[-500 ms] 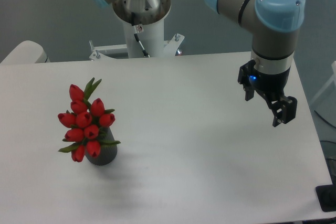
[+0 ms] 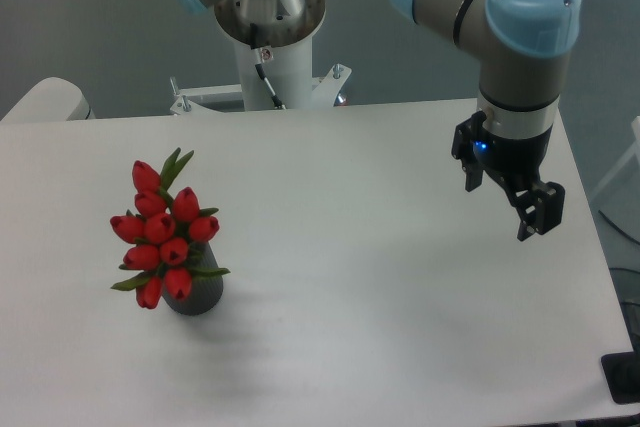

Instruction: Pick up the flowers from the vase

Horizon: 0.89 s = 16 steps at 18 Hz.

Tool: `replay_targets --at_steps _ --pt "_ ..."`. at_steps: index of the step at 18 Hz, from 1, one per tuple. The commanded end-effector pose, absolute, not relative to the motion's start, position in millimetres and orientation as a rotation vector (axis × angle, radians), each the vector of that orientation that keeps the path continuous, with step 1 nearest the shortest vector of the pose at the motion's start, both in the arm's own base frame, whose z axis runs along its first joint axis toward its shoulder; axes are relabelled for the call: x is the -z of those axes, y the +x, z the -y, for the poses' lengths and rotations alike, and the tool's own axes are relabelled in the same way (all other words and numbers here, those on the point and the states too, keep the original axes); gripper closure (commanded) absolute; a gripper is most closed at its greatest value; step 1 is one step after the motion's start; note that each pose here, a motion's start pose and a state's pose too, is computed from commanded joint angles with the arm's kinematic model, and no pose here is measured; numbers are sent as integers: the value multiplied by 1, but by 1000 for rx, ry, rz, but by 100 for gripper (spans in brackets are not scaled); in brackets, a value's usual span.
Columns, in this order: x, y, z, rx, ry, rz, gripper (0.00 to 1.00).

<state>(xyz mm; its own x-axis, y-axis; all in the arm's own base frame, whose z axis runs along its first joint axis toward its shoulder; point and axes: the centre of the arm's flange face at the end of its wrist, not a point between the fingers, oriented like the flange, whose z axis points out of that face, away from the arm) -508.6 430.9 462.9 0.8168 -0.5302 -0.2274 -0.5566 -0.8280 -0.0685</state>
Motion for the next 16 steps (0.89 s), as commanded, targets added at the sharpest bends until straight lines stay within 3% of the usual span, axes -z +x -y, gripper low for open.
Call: replay_targets --at_steps 12,16 --pt "-447 -431 -454 -46 -2694 -593 0" --pt "-410 -384 -434 139 -2624 -496 0"
